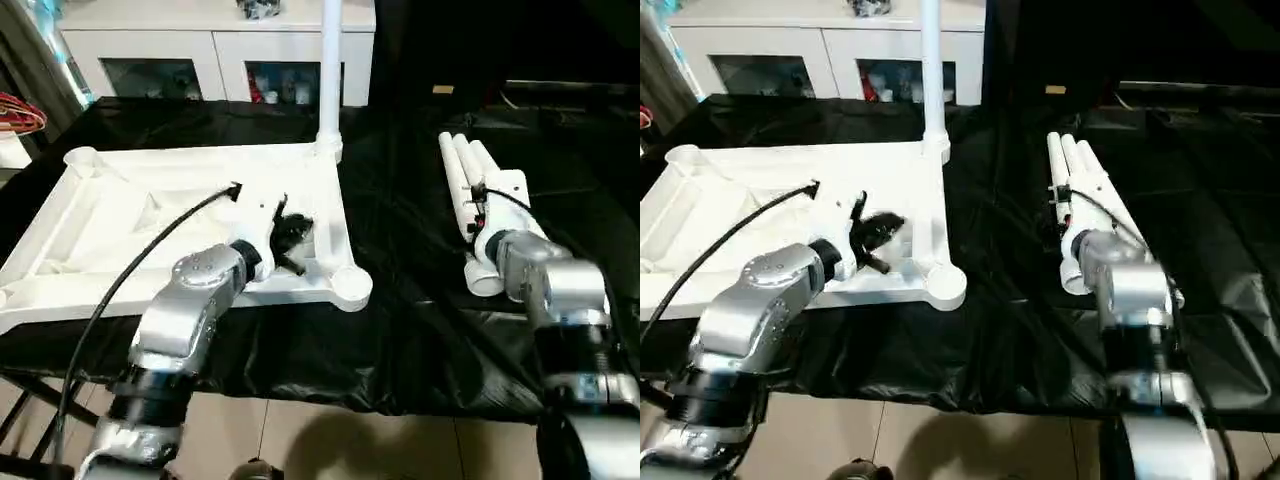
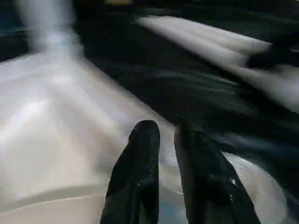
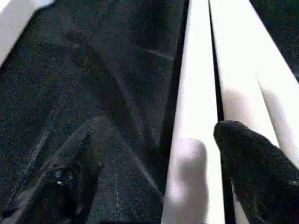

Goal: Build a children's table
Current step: Pick table leg

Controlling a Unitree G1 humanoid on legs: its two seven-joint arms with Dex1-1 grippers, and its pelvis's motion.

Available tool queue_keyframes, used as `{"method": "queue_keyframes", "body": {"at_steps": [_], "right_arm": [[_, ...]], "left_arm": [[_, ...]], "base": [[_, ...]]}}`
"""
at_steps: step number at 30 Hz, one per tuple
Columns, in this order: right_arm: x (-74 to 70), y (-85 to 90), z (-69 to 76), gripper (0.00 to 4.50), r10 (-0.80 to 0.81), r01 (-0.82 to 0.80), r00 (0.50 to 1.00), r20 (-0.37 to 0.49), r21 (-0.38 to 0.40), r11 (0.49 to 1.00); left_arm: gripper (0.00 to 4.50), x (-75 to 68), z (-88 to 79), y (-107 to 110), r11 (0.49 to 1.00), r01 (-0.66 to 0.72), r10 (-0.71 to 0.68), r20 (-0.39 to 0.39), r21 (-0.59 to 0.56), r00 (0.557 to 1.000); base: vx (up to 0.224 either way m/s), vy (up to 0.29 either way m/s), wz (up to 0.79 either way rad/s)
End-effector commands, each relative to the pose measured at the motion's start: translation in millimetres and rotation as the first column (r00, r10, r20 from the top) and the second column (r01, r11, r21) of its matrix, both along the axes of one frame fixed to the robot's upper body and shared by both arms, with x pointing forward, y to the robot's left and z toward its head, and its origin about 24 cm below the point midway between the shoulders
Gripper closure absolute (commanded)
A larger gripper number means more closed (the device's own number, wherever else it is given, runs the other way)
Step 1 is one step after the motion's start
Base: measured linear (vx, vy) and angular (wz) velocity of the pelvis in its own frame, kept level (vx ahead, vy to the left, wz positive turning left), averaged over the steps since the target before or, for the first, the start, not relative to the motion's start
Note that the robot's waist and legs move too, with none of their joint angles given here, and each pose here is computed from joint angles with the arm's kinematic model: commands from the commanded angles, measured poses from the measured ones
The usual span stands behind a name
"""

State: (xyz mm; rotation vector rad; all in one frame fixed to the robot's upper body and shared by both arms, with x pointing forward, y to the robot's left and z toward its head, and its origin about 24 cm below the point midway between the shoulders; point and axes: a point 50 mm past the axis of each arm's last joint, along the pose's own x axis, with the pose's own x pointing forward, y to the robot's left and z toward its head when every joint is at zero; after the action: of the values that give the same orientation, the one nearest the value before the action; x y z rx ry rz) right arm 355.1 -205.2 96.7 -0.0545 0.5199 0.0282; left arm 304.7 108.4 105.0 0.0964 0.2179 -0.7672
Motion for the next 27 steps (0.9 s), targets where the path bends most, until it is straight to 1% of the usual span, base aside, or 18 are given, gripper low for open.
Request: {"method": "queue_keyframes", "body": {"at_steps": [1, 2, 3, 4, 7, 9, 13, 15, 20, 25, 26, 27], "right_arm": [[1.8, 0.6, 0.7, 0.19, 0.002, 0.000, 0.999, -0.042, 0.038, 0.999], [2.9, 0.1, 0.3, 0.03, -0.002, 0.004, 0.998, -0.063, 0.045, 0.999], [2.9, 0.1, 0.3, 0.03, -0.002, 0.004, 0.998, -0.063, 0.045, 0.999], [4.6, -2.6, -0.1, 0.03, -0.019, 0.022, 0.996, -0.082, 0.039, 0.999], [6.2, -3.4, -1.4, 0.03, -0.019, 0.025, 0.993, -0.118, 0.056, 0.998], [6.6, -3.9, -2.3, 0.03, -0.016, 0.023, 0.990, -0.142, 0.047, 0.999], [8.7, -5.5, 0.3, 0.03, -0.027, 0.033, 0.988, -0.150, 0.041, 0.999], [10.8, -7.0, 5.7, 0.03, -0.037, 0.043, 0.989, -0.143, 0.041, 0.998], [12.7, -10.1, 8.8, 0.03, -0.056, 0.062, 0.989, -0.136, 0.039, 0.997], [12.4, -10.2, 3.8, 0.03, -0.041, 0.050, 0.984, -0.174, 0.045, 0.998], [11.9, -9.2, -1.1, 0.03, -0.028, 0.042, 0.978, -0.207, 0.061, 0.997], [11.9, -9.2, -1.1, 0.03, -0.028, 0.042, 0.978, -0.207, 0.061, 0.997]], "left_arm": [[3.67, -10.7, 0.5, -7, 0.993, 0.122, -0.122, -0.014, 0.011, 0.992], [3.67, -15.7, -1.8, -7, 0.984, 0.178, -0.178, -0.036, 0.023, 0.983], [3.67, -15.7, -1.8, -7, 0.984, 0.178, -0.178, -0.036, 0.023, 0.983], [3.67, -19.5, -5.3, -5, 0.973, 0.227, -0.225, -0.069, 0.033, 0.972], [3.67, -20.6, -9.1, -2, 0.960, 0.271, -0.265, -0.091, 0.065, 0.960], [3.67, -20.8, -9.5, -1, 0.956, 0.284, -0.276, -0.095, 0.070, 0.956], [3.67, -23.9, -9.1, -1, 0.937, 0.340, -0.330, -0.112, 0.085, 0.937], [3.67, -27.1, -7.8, 0, 0.915, 0.392, -0.381, -0.118, 0.098, 0.917], [3.67, -28.2, -6.6, 0, 0.904, 0.413, -0.402, -0.110, 0.112, 0.909], [3.67, -27.1, -7.5, 1, 0.908, 0.404, -0.391, -0.120, 0.115, 0.913], [3.67, -22.3, -7.7, 3, 0.921, 0.368, -0.354, -0.114, 0.133, 0.928], [3.67, -22.3, -7.7, 3, 0.921, 0.368, -0.354, -0.114, 0.133, 0.928]], "base": [[0.000, 0.000, 0.00], [0.000, 0.000, 0.00], [0.000, 0.000, 0.00], [0.000, 0.000, 0.00], [0.000, 0.000, 0.00], [0.000, 0.000, 0.00], [0.000, 0.000, 0.00], [0.000, 0.000, 0.00], [0.000, 0.000, 0.00], [0.000, 0.000, 0.00], [0.000, 0.000, 0.00], [0.000, 0.000, 0.00]]}}
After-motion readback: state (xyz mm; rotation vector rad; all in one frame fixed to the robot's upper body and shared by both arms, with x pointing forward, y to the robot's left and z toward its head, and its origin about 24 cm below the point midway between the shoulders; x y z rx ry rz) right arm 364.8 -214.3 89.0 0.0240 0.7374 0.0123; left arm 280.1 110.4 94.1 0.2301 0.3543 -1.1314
